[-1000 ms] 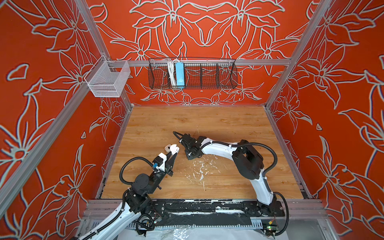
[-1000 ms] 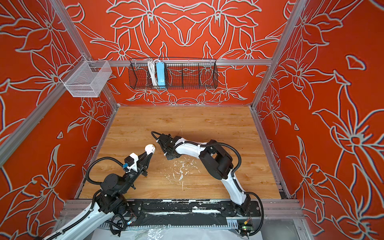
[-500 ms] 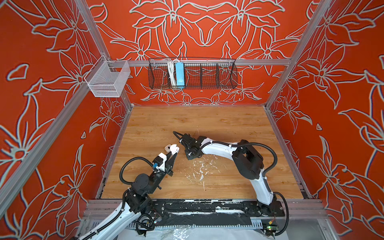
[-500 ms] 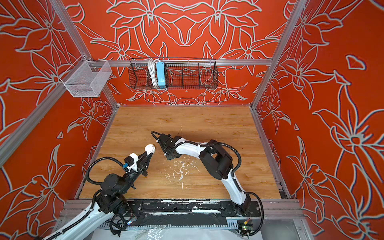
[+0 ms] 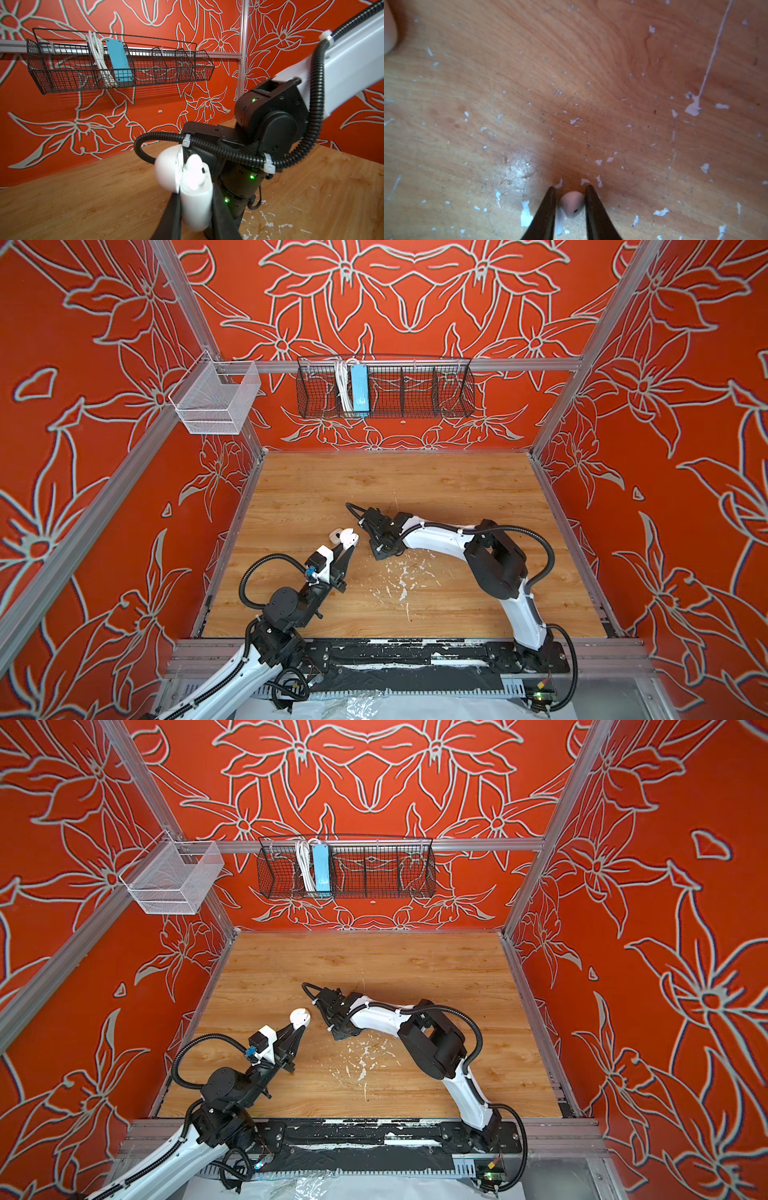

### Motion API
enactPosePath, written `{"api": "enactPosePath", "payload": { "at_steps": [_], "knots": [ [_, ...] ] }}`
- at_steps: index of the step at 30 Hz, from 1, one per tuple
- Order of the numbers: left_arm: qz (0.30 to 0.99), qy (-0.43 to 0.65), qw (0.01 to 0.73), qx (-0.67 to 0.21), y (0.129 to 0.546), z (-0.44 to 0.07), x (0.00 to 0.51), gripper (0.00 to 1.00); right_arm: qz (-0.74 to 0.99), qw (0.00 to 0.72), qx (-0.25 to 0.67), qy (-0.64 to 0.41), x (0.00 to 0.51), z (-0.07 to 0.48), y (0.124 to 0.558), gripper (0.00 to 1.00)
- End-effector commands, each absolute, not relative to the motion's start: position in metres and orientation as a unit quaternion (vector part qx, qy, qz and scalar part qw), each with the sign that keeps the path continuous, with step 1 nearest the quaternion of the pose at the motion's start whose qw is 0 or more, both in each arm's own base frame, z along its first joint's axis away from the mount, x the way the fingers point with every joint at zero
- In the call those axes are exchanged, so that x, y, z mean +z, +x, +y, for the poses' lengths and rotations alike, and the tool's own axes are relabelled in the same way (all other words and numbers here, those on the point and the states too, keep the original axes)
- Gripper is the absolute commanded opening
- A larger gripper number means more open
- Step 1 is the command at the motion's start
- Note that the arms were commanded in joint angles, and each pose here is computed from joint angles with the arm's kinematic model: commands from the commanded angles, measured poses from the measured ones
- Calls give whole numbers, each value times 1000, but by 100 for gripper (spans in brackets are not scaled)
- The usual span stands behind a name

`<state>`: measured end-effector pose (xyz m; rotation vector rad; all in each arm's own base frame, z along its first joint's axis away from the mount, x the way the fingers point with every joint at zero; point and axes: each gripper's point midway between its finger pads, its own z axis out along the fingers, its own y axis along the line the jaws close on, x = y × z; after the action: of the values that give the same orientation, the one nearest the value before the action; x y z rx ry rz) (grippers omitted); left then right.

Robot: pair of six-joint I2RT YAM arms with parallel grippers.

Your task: Insert the wireless bluetooth earbuds into the charging case

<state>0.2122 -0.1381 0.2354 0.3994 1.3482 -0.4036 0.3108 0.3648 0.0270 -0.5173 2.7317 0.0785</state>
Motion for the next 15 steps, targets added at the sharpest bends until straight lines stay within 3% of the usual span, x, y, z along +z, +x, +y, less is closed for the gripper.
{"api": "enactPosePath", "payload": {
  "at_steps": [1, 15],
  "knots": [
    [608, 177, 750, -190, 211, -138, 239, 0, 969, 163, 12, -184, 28, 356, 301, 25],
    [609, 177, 749, -192, 211, -138, 239, 0, 965, 202, 48, -161, 57, 355, 302, 16]
  ]
}}
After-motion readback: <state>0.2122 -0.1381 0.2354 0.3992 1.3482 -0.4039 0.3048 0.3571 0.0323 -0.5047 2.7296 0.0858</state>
